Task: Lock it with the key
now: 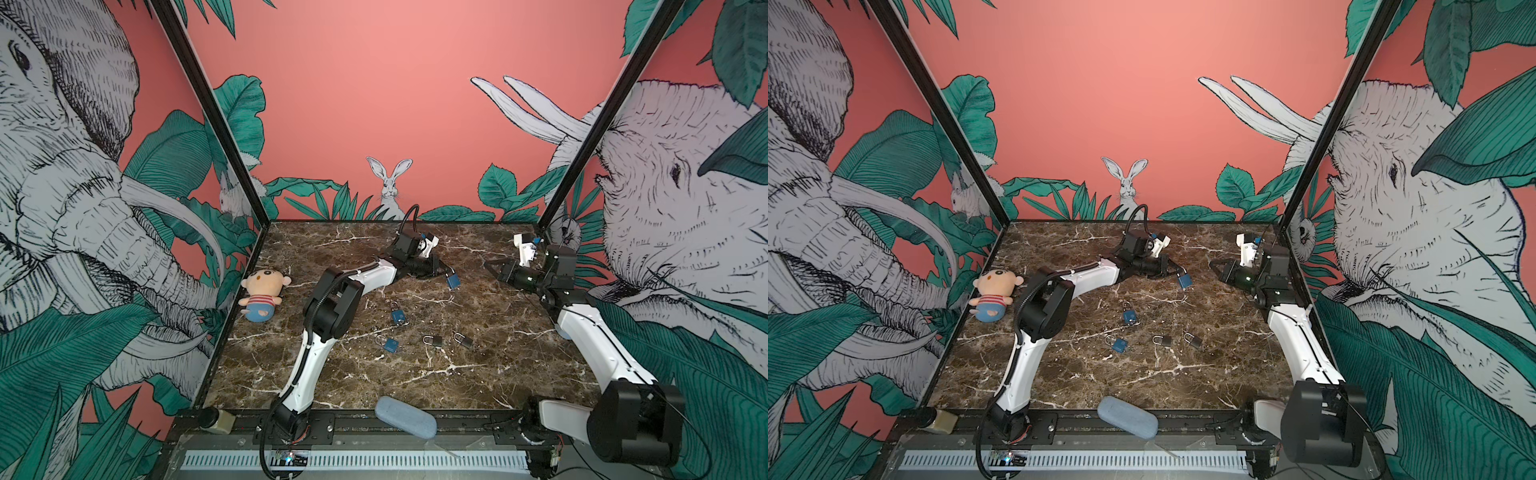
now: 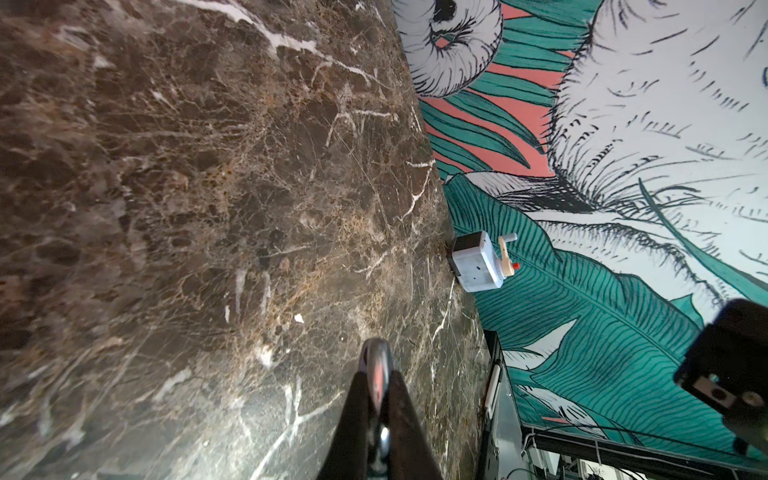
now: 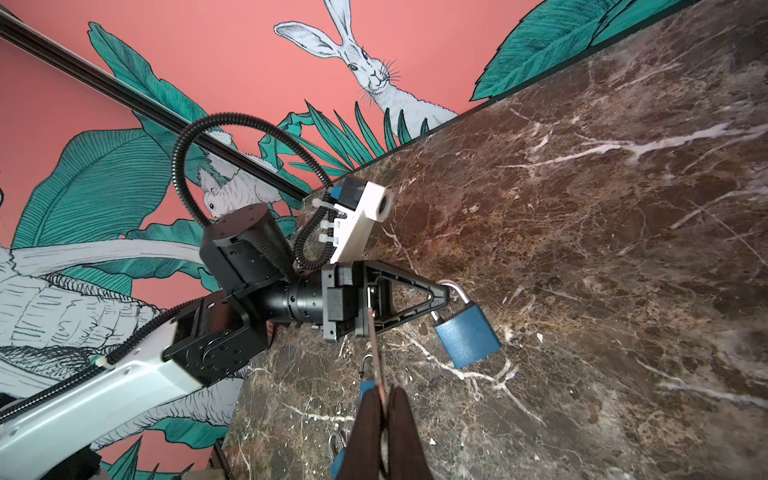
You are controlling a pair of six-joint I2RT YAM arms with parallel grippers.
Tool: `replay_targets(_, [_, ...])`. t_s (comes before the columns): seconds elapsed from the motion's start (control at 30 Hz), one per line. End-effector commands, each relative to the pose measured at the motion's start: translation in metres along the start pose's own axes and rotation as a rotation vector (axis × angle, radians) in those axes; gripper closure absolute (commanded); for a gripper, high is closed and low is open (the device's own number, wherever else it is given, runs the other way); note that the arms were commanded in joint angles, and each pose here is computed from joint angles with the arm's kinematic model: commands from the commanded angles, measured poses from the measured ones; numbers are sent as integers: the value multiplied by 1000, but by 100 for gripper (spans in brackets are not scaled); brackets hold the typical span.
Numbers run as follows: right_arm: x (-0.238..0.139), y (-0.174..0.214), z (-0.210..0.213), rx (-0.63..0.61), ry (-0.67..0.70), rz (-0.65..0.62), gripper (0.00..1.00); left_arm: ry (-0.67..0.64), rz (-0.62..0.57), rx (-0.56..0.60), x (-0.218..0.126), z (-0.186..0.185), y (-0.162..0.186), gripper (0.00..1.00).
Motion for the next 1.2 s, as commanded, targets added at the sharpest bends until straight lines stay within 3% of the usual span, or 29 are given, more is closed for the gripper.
replay_targets(0.0, [-4, 0, 4, -21, -8, -12, 100, 28, -20, 15, 4, -15, -13, 100])
replay_targets(0.7, [1, 10, -8, -2, 32, 9, 100, -107, 38, -43, 30, 33, 4, 100])
replay_targets(0.87, [8, 15, -15, -23, 108, 43, 100, -144, 41, -32, 27, 35, 2, 72])
replay_targets(1.0, [16, 18, -17, -55, 155, 64, 100, -180, 21, -19, 22, 38, -6, 65])
replay_targets(1.17, [26, 21, -24, -80, 212, 87, 100, -206, -4, -31, 6, 42, -15, 63])
Point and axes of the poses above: each gripper's point midway between its finger pads, its own x axis out along the fingers, its own z axis along the line the jaws close on, y = z × x, the point moved 4 cm from there along -x, back along the fingers, and after that the axes turned 8 degrees about x, right-handed, at the moved point
